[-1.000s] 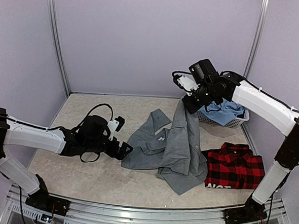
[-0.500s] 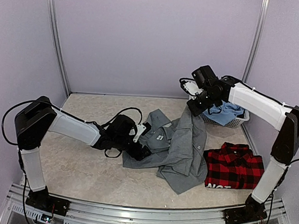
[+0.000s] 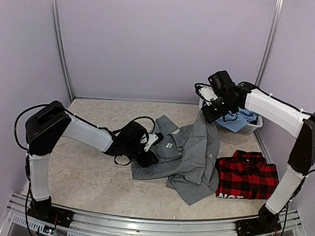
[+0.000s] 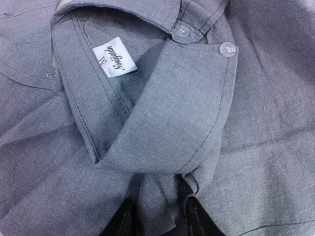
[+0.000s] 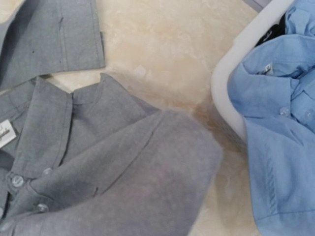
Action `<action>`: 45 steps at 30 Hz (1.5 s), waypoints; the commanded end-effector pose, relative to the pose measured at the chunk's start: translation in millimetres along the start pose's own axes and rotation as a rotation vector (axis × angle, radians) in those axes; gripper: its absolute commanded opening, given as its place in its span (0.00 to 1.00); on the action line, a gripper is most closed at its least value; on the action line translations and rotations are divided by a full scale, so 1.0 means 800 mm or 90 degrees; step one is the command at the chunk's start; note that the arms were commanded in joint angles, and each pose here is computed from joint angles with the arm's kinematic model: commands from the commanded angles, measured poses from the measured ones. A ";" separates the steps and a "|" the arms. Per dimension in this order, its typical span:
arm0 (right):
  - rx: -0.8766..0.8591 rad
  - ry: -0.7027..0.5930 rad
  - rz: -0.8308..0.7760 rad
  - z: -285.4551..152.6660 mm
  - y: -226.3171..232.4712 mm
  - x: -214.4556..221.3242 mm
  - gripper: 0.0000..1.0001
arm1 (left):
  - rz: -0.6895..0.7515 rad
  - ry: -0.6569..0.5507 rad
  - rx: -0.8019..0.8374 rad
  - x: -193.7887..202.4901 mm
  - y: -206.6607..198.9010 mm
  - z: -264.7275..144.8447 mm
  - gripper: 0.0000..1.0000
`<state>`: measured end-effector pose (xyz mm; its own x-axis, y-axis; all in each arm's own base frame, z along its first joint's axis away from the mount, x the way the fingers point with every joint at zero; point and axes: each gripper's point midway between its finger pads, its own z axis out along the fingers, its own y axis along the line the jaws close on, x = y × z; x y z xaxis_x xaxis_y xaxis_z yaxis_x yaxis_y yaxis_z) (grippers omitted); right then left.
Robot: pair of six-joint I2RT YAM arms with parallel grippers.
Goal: Fold and stack the long sleeve shirts
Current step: Pick up the crumpled shirt from the center of the board.
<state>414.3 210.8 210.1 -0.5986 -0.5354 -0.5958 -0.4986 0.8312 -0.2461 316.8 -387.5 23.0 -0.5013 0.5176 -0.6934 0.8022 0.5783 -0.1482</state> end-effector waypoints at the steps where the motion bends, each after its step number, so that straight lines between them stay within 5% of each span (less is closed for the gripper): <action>1: -0.003 -0.025 0.021 -0.009 -0.007 -0.008 0.00 | 0.011 0.004 0.000 0.000 -0.004 0.003 0.27; 9: -0.031 -0.021 0.045 0.009 -0.004 0.001 0.00 | -0.001 -0.039 0.045 -0.030 -0.025 -0.028 0.02; 16: -0.033 -0.009 0.055 0.037 -0.005 -0.001 0.03 | -0.054 -0.083 0.058 -0.054 -0.029 -0.063 0.00; 19: -0.038 -0.022 0.060 0.041 -0.003 -0.007 0.12 | -0.108 -0.107 0.065 -0.065 -0.022 -0.079 0.00; 23: -0.047 -0.036 0.066 0.041 -0.001 -0.015 0.45 | -0.161 -0.138 0.065 -0.074 -0.011 -0.102 0.00; 30: -0.061 -0.066 0.078 0.019 0.001 -0.022 0.79 | -0.242 -0.203 0.044 -0.094 0.025 -0.159 0.00; 45: -0.158 -0.170 0.155 -0.075 0.042 0.011 0.95 | -0.352 -0.297 0.034 -0.123 0.066 -0.236 0.00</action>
<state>374.0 215.0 220.9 -0.5835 -0.3201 -0.7463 -0.5025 0.8643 0.0222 340.2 -301.3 193.4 -0.6641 -0.0786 -0.7435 0.5232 0.6616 -0.5372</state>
